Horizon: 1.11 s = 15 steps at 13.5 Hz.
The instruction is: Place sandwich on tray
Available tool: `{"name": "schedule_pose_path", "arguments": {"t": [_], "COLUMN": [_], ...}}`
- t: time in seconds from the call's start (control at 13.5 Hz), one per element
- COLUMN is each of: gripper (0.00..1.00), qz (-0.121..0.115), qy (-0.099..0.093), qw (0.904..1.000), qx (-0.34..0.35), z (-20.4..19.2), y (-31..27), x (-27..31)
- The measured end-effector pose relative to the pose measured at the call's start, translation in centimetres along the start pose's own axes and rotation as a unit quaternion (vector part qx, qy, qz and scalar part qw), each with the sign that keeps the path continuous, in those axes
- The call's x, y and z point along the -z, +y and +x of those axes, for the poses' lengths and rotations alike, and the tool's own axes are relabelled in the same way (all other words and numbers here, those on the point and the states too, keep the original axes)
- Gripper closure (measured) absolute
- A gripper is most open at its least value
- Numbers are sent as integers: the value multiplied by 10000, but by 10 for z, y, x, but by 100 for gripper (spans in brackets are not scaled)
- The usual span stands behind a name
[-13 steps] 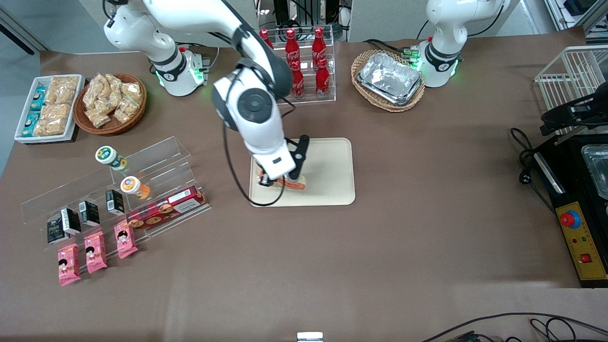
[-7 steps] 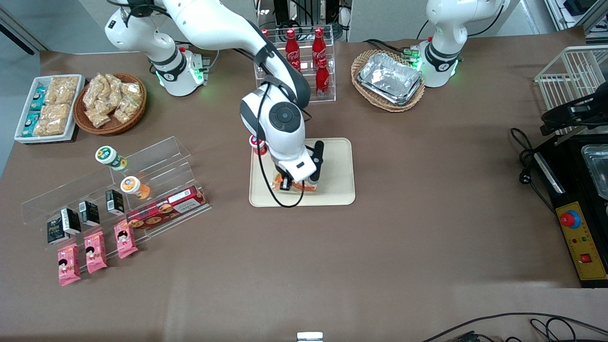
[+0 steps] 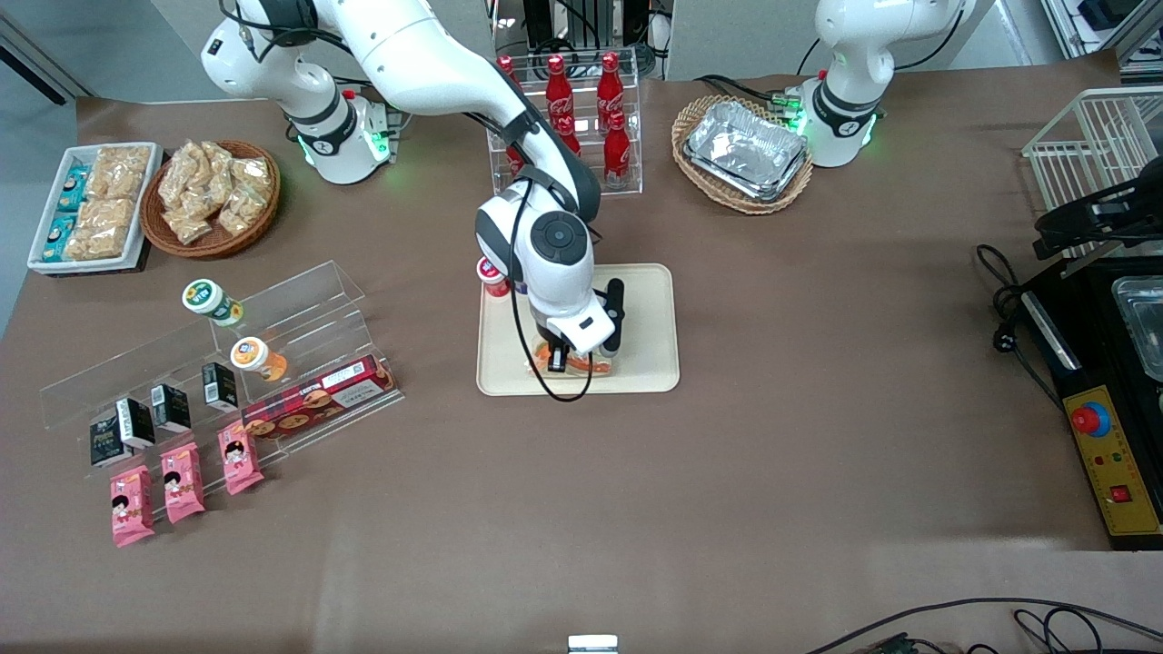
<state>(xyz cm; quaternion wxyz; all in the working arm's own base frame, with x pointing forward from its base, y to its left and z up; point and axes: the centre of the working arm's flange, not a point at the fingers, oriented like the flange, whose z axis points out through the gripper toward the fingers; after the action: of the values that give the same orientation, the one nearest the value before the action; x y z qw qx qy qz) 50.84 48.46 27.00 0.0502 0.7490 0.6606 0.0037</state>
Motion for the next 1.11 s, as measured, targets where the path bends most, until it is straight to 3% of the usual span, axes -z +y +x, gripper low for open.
{"name": "schedule_pose_path", "arguments": {"t": [0.59, 0.97, 1.04, 1.11], "gripper": [58, 10, 2, 0], "qz": [-15, 50, 47, 57], "qy": [-68, 162, 259, 342], "qw": [10000, 9997, 9992, 9986], "qx": [42, -202, -285, -410], "z": [3, 0, -2, -5], "y": [-8, 2, 7, 13], "x": [-26, -13, -3, 12]}}
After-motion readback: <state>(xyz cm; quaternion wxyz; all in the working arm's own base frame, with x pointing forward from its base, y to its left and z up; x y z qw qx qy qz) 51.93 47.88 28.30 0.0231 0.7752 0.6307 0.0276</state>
